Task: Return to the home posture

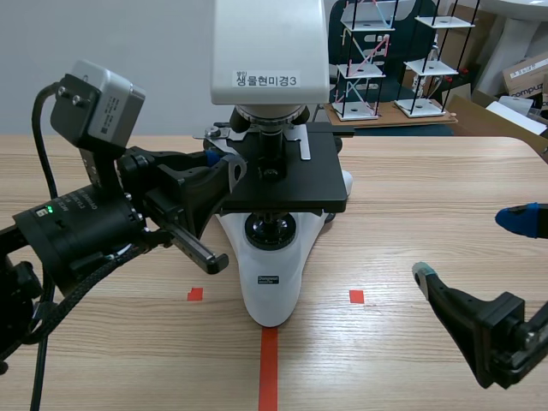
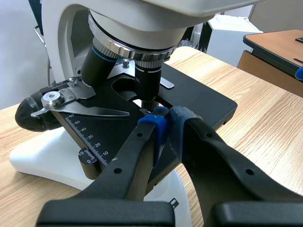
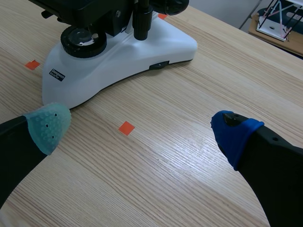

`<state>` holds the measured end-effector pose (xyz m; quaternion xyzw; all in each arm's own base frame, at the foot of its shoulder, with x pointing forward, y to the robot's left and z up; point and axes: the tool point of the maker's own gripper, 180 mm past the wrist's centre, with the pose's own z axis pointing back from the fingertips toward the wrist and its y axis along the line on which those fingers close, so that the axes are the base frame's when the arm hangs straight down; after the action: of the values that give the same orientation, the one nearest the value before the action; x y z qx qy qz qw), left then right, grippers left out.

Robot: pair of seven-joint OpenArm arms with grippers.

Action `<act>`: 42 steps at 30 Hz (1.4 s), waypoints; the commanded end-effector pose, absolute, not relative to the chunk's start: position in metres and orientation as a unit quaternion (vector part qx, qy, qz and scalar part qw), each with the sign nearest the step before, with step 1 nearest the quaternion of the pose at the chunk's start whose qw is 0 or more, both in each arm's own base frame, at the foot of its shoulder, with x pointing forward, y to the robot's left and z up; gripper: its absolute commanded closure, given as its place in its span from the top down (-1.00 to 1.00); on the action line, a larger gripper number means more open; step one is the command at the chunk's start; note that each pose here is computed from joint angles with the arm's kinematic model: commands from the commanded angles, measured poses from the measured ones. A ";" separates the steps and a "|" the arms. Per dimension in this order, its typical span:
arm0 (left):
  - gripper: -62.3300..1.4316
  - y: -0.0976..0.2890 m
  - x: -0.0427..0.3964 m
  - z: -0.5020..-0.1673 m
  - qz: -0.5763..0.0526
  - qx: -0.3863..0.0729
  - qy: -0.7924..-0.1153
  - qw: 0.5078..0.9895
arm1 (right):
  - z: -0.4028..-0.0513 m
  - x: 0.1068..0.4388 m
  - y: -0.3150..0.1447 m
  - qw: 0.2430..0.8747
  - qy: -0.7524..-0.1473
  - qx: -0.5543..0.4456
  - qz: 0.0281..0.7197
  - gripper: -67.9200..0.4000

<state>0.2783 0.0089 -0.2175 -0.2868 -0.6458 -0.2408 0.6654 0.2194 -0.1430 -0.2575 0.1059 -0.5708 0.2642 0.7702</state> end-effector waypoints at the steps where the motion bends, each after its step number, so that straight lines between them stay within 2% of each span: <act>1: -0.91 0.008 0.280 -0.208 -0.234 -0.291 -0.657 0.655 | -0.248 0.224 -0.142 0.760 -0.585 0.105 0.262 1.00; 42: -0.91 0.014 0.279 -0.212 -0.235 -0.284 -0.654 0.660 | -0.248 0.224 -0.142 0.760 -0.585 0.105 0.262 1.00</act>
<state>0.2784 0.0105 -0.2180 -0.2851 -0.6460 -0.2396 0.6663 0.2194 -0.1430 -0.2575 0.1059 -0.5708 0.2642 0.7702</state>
